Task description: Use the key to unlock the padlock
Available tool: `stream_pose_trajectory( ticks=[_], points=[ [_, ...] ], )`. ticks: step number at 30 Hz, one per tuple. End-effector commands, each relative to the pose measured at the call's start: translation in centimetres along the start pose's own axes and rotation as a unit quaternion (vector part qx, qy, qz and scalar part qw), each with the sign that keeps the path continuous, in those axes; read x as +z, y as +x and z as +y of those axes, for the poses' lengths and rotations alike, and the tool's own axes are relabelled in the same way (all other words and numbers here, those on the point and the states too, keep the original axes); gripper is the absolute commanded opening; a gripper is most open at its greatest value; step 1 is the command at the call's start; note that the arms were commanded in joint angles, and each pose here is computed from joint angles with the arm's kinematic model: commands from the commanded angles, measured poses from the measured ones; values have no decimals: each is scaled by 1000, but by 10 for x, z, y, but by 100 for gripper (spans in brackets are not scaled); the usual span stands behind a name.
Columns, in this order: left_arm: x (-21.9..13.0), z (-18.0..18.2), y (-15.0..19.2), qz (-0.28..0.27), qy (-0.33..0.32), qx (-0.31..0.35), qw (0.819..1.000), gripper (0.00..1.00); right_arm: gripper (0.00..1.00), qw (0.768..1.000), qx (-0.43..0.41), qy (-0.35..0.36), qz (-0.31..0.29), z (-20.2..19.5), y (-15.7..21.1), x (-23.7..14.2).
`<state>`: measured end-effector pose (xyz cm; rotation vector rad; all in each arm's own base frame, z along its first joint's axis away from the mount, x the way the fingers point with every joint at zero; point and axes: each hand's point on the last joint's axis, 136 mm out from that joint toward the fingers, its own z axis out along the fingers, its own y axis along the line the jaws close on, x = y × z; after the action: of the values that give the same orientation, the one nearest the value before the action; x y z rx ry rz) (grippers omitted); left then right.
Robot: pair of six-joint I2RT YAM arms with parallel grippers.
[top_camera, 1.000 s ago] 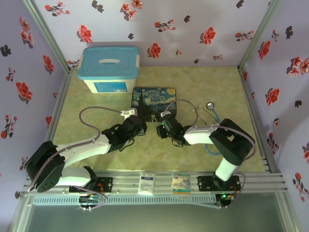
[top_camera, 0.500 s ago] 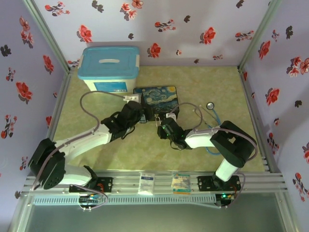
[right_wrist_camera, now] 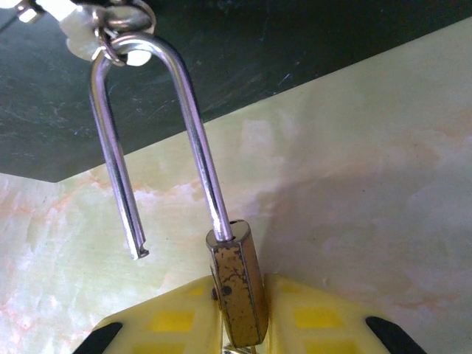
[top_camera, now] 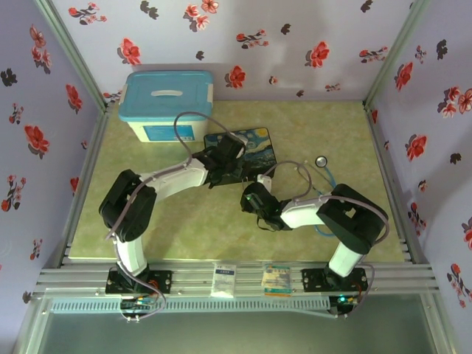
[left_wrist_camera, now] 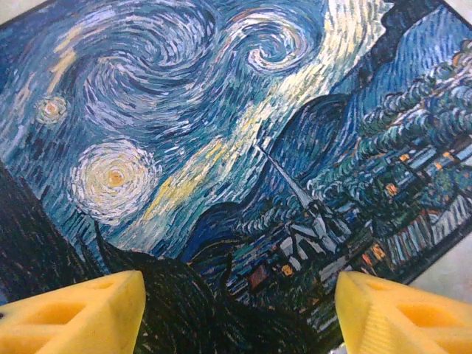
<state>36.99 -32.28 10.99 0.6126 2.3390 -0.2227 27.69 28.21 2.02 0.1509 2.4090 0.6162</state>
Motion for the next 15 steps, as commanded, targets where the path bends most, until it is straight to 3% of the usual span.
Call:
stream_pose_trajectory(
  ticks=[1, 6, 13, 15],
  points=[
    [6, 10, 22, 30, -14, 35, 999, 65, 20, 998, -6, 43, 35, -18, 21, 7],
    [14, 19, 48, 53, -35, 51, 997, 57, 17, 996, -40, 74, 20, -25, 10, -1],
    [22, 25, 82, 75, -41, 63, 994, 49, 9, 999, -20, 30, 2, 0, 3, 8],
    [22, 27, 88, 79, -43, 66, 994, 48, 4, 995, -67, 68, -18, 4, -6, 3]
  ],
)
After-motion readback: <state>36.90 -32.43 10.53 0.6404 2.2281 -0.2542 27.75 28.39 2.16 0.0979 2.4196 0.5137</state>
